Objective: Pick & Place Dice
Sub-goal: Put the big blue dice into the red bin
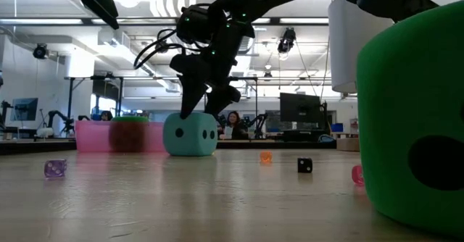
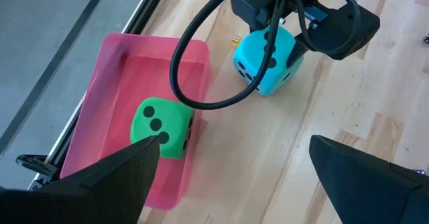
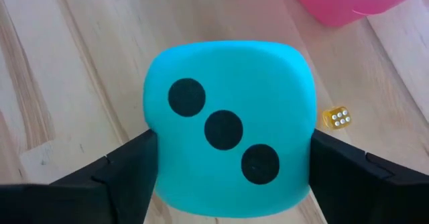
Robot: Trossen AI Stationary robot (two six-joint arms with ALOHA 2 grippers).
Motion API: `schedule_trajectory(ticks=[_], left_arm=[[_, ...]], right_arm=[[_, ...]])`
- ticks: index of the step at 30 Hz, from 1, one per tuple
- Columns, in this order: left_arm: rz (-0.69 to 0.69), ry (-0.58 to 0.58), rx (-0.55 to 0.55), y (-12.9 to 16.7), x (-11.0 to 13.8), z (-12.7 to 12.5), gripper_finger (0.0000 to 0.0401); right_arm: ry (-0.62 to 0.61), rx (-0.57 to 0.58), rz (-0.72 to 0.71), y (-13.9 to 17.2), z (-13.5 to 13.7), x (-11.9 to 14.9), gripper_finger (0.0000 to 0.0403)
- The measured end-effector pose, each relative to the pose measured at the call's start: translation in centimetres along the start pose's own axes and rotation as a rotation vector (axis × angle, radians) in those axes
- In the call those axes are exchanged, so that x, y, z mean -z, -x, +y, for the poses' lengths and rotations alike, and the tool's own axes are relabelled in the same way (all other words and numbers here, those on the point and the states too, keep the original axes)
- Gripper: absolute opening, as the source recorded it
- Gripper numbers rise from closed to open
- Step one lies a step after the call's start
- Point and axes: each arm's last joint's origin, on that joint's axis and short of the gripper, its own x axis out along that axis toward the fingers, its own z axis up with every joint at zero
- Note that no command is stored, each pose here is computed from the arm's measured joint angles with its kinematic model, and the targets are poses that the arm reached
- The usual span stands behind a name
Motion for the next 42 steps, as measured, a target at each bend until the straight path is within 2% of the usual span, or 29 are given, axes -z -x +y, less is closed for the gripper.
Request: schedule_trajectory(ticks=[42], left_arm=[[0.000, 0.001, -0.001, -0.01, 0.00, 0.00, 0.0385]], right_arm=[[0.035, -0.005, -0.020, 0.07, 0.07, -0.16, 0.0308]])
